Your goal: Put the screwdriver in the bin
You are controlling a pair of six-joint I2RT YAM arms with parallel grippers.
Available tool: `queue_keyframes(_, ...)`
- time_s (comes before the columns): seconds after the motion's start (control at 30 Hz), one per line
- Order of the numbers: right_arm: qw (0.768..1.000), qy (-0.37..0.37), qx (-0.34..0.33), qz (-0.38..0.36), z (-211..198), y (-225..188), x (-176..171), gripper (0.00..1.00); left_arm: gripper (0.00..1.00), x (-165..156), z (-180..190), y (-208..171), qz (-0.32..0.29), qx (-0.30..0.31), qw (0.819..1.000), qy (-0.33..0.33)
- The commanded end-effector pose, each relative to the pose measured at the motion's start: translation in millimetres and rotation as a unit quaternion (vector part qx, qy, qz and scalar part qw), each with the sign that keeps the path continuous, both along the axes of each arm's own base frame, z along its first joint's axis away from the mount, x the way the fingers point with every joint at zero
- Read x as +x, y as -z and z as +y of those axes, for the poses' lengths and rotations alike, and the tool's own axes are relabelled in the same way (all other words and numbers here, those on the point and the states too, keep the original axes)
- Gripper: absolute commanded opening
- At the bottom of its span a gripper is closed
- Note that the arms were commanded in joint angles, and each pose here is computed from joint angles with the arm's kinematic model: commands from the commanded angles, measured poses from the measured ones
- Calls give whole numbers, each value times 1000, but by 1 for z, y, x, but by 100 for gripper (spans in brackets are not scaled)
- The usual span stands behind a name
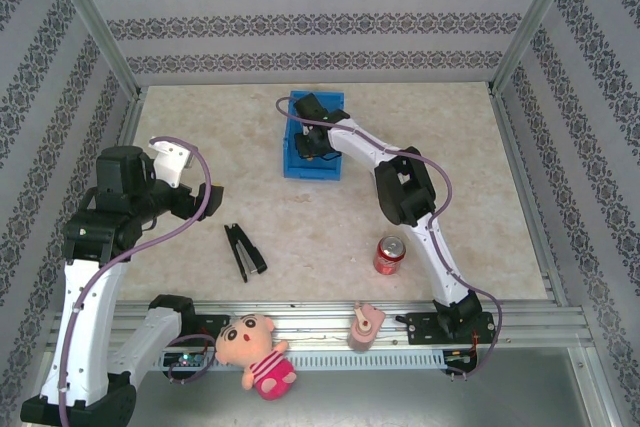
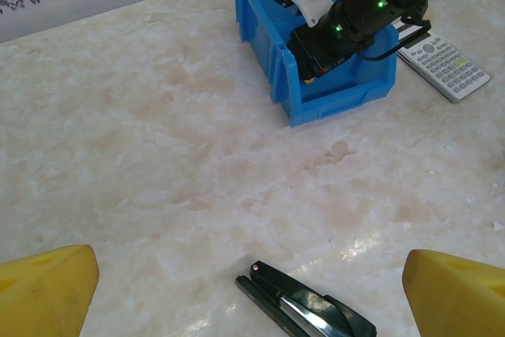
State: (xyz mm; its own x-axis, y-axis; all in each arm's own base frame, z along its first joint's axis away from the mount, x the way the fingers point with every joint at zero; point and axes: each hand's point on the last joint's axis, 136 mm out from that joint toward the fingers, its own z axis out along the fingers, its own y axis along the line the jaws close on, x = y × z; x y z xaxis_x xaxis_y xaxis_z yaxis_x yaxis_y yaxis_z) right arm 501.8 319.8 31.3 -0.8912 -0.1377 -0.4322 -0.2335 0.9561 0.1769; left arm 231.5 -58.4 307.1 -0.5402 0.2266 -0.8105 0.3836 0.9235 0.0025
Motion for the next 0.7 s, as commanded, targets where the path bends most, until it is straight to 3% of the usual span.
queue_keyframes(0.0,1000,8,5,6,-2,3,4,27,99,-2,0,-5,-5,-10,1000,-3)
queue_keyframes(0.33,1000,9,1,-2,-3,-8,6,33,99,-3,-1,-8,-8,-14,1000,1)
queue_keyframes(0.67,999,13,-13,-51,-12,-56,10,34,99,0,2,-7,-7,-6,1000,-8)
